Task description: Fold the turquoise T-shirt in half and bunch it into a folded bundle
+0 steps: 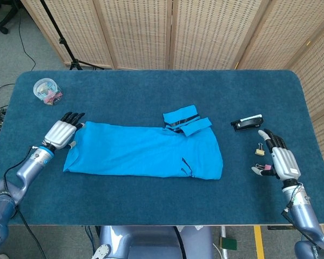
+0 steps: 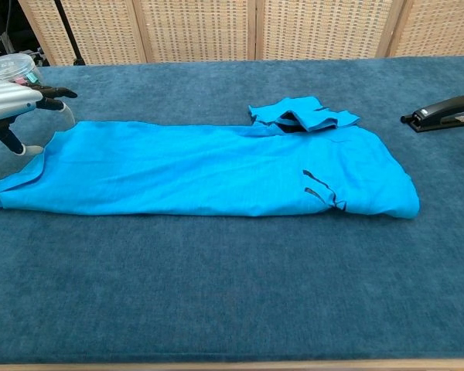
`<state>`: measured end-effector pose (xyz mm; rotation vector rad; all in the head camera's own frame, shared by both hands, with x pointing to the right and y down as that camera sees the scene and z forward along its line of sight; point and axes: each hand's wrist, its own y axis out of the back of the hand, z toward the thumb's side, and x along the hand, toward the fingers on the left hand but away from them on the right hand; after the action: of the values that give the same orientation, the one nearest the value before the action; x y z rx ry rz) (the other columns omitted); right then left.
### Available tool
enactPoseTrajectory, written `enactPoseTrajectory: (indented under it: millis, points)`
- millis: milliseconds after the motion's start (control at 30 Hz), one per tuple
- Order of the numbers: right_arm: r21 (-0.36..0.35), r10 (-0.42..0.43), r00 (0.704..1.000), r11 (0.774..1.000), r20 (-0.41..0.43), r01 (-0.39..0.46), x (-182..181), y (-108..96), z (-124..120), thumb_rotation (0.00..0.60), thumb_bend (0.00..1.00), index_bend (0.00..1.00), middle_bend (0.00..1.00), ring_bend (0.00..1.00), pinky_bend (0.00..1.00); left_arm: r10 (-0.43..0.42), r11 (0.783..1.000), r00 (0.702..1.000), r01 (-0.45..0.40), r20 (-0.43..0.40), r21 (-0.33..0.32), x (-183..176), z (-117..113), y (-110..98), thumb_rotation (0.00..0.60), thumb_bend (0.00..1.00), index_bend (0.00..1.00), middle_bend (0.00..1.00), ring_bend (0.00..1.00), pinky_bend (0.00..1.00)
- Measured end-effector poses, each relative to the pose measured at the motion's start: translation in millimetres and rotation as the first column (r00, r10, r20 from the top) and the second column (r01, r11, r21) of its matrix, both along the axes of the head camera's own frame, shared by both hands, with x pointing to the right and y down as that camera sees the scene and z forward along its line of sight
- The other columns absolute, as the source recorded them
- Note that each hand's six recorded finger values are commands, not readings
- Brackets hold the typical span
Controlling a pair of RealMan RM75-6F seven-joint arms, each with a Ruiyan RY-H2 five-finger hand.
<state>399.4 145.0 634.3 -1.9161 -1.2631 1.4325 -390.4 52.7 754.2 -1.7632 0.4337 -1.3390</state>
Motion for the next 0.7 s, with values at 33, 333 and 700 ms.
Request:
enactPoseTrajectory:
  millis: [33, 333, 700]
  points:
    - [0.001, 0.001, 1.000, 1.000, 0.000, -0.001, 0.2, 0.0, -0.3, 0.600, 0.00, 0.00, 0.00, 0.00, 0.00, 0.014, 1.000, 1.000, -0.014, 0.008, -0.002, 0.7, 0.4, -0.1, 0.600, 0.33, 0.30, 0.00, 0.00, 0.00]
    - [0.001, 0.013, 1.000, 1.000, -0.007, -0.013, 2.0, -0.8, 0.7, 0.600, 0.00, 0.00, 0.00, 0.00, 0.00, 0.079, 0.997, 0.994, -0.079, 0.069, -0.006, 0.8, 2.8, -2.6, 0.600, 0.34, 0.30, 0.00, 0.00, 0.00]
    - [0.003, 0.019, 1.000, 1.000, -0.008, -0.019, 2.6, -1.4, 0.7, 0.600, 0.00, 0.00, 0.00, 0.00, 0.00, 0.101, 0.995, 0.990, -0.100, 0.099, -0.012, -3.8, 3.9, -0.7, 0.600, 0.33, 0.30, 0.00, 0.00, 0.00]
